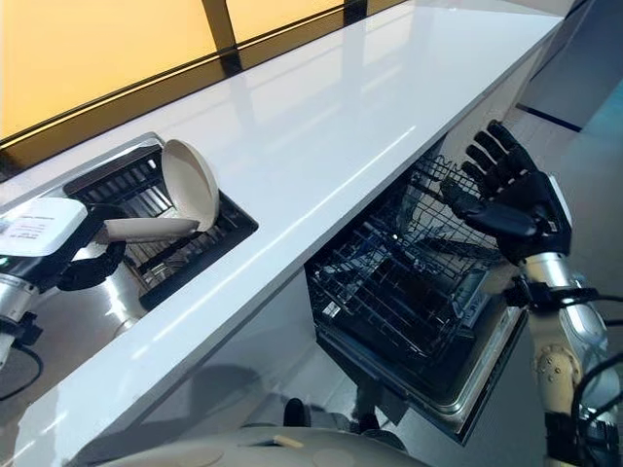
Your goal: Pick up plates and place into dishwasher.
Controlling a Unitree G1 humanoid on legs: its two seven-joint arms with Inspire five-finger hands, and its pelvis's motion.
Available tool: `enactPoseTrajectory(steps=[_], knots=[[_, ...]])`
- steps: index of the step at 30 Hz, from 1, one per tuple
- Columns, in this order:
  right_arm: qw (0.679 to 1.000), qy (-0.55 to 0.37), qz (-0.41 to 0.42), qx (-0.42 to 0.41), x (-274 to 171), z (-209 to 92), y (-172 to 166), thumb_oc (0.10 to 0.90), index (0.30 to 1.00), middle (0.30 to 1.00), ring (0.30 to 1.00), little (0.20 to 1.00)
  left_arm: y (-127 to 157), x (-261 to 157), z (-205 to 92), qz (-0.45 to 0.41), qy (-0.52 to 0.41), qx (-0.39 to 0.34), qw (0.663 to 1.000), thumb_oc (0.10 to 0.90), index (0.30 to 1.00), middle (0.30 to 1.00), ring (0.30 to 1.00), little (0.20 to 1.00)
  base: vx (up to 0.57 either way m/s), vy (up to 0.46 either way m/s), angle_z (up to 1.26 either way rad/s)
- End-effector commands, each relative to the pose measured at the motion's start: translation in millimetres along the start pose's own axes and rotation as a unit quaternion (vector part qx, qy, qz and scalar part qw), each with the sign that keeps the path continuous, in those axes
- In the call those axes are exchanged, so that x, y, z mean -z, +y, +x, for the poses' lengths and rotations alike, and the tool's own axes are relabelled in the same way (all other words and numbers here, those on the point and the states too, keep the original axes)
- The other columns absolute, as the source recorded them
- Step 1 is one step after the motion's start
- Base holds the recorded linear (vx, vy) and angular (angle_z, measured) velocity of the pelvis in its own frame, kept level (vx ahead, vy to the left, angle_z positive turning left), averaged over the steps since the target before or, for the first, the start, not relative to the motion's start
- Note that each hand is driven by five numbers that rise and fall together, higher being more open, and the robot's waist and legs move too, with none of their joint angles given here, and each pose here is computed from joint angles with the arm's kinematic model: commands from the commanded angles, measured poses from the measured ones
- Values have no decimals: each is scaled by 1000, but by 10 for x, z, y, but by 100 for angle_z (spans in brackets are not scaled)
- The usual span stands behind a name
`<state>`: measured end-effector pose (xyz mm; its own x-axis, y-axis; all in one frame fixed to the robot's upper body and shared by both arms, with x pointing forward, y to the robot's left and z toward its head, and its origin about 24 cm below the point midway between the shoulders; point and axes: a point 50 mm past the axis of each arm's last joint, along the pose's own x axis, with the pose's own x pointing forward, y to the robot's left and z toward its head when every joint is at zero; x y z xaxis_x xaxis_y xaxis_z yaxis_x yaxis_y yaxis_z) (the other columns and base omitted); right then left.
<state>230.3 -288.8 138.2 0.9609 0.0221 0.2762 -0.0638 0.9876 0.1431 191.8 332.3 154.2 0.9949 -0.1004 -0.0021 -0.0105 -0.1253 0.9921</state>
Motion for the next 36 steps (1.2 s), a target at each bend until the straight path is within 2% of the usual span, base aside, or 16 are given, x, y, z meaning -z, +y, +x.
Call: enactPoseTrajectory(steps=[1, 4, 8, 10, 13, 14, 16, 20, 24, 27, 31, 34, 35, 36], knots=[[988, -149, -18, -27, -654, 306, 57, 800, 900, 900, 900, 900, 566, 241, 162, 101, 45, -23, 994, 100, 300, 300, 300, 200, 7, -27, 17], [989, -147, -14, -33, -657, 345, 64, 800, 900, 900, 900, 900, 662, 236, 216, 156, 39, 18, 987, 100, 300, 300, 300, 200, 9, -34, 16], [990, -132, -11, -53, -658, 406, 89, 800, 900, 900, 900, 900, 938, 222, 292, 242, 38, 55, 968, 100, 300, 300, 300, 200, 17, -32, 6], [990, -124, -13, -66, -662, 437, 115, 800, 900, 900, 900, 900, 1137, 221, 321, 299, 48, 52, 952, 100, 300, 300, 300, 200, 9, -15, 1], [990, -115, -15, -78, -657, 448, 134, 800, 900, 900, 900, 900, 1352, 269, 321, 338, 76, 35, 937, 100, 300, 300, 300, 200, 0, 0, 0], [990, -113, -19, -84, -663, 453, 144, 800, 900, 900, 900, 900, 1507, 338, 302, 356, 110, 11, 928, 100, 300, 300, 300, 200, 0, 0, 0], [989, -111, -24, -90, -657, 462, 169, 800, 900, 900, 900, 900, 1625, 420, 270, 365, 138, -19, 920, 100, 300, 300, 300, 200, 0, 0, 0], [984, -126, -69, -109, -690, 440, 270, 800, 900, 900, 900, 900, 1870, 601, 135, 343, 175, -124, 915, 100, 300, 300, 300, 200, -14, -4, 2], [982, -124, -77, -119, -687, 470, 352, 800, 900, 900, 900, 900, 1733, 636, 90, 347, 164, -113, 916, 100, 300, 300, 300, 200, -33, 9, 4], [979, -133, -96, -125, -712, 533, 437, 800, 900, 900, 900, 900, 1699, 672, 36, 342, 181, -176, 905, 100, 300, 300, 300, 200, -16, 11, 3], [971, -160, -129, -118, -751, 509, 509, 800, 900, 900, 900, 900, 1715, 593, -90, 228, 149, -370, 888, 100, 300, 300, 300, 200, -16, 16, 7], [967, -178, -151, -106, -748, 488, 531, 800, 900, 900, 900, 900, 1621, 534, -134, 137, 120, -455, 872, 100, 300, 300, 300, 200, -15, 25, 6], [963, -194, -165, -94, -748, 485, 558, 800, 900, 900, 900, 900, 1482, 439, -110, 81, 91, -491, 863, 100, 300, 300, 300, 200, -11, 21, 4], [963, -194, -165, -94, -748, 485, 558, 800, 900, 900, 900, 900, 1482, 439, -110, 81, 91, -491, 863, 100, 300, 300, 300, 200, -14, 29, 12]])
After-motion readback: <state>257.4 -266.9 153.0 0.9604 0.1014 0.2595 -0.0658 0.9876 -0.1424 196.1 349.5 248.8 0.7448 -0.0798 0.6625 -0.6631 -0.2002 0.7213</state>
